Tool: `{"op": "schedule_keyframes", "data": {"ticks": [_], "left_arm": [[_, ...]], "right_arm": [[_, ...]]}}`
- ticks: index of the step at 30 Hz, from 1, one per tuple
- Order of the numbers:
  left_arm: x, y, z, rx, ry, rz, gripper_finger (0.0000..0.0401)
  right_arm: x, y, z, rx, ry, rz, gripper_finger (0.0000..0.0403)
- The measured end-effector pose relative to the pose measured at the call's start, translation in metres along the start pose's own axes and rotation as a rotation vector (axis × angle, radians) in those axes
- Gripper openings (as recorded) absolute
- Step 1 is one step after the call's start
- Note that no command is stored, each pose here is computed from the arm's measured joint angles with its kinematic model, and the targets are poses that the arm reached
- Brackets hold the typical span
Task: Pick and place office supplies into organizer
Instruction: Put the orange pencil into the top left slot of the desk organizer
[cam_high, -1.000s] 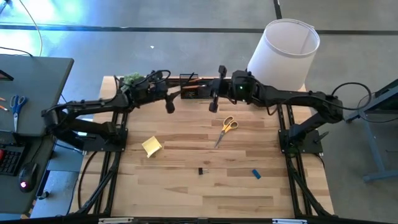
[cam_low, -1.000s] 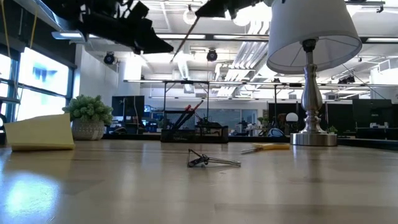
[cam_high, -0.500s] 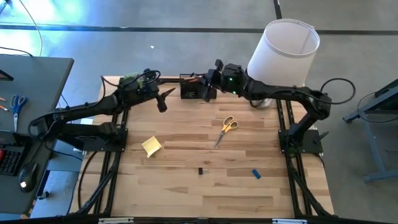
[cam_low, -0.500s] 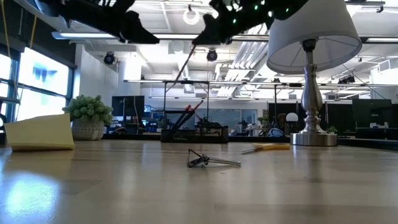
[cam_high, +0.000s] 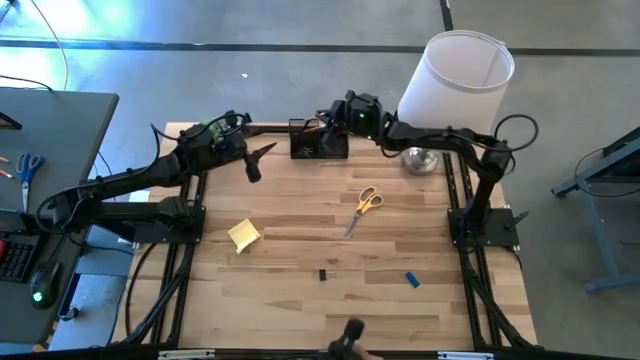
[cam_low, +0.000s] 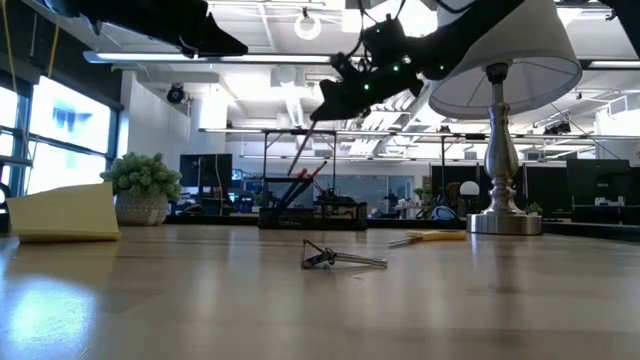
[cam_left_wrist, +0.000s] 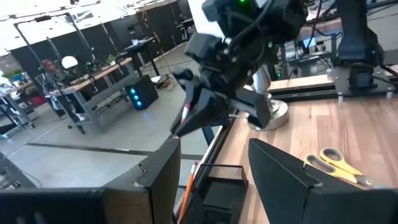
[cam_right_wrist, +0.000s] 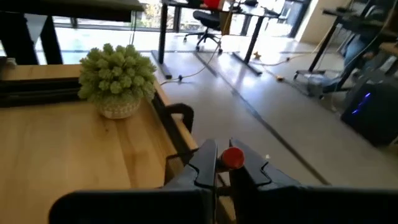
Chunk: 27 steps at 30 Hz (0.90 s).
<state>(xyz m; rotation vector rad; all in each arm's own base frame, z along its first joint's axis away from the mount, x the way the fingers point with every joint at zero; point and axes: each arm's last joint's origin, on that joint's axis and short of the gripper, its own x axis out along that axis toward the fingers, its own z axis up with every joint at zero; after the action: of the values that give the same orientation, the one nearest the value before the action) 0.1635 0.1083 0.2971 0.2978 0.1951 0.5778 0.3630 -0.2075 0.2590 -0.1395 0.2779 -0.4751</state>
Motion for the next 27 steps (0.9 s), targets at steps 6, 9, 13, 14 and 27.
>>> {"op": "schedule_keyframes", "data": {"ticks": [6, 9, 13, 14, 27], "left_arm": [[0.0, 0.0, 0.0, 0.0, -0.002, -0.006, 0.0179], [0.0, 0.0, 0.0, 0.0, -0.003, -0.006, 0.0179], [0.0, 0.0, 0.0, 0.0, -0.003, -0.006, 0.0179], [0.0, 0.0, 0.0, 0.0, -0.003, -0.006, 0.0179], [0.0, 0.0, 0.0, 0.0, -0.007, -0.005, 0.0179]], "right_arm": [[0.008, -0.008, -0.014, 0.064, 0.019, 0.045, 0.0008], [0.011, -0.011, -0.018, 0.087, 0.022, 0.043, 0.0008], [0.015, -0.015, -0.025, 0.138, 0.021, 0.073, 0.0009], [0.016, -0.016, -0.027, 0.151, 0.022, 0.08, 0.001], [0.022, -0.019, -0.032, 0.174, -0.013, 0.074, 0.0061]]}}
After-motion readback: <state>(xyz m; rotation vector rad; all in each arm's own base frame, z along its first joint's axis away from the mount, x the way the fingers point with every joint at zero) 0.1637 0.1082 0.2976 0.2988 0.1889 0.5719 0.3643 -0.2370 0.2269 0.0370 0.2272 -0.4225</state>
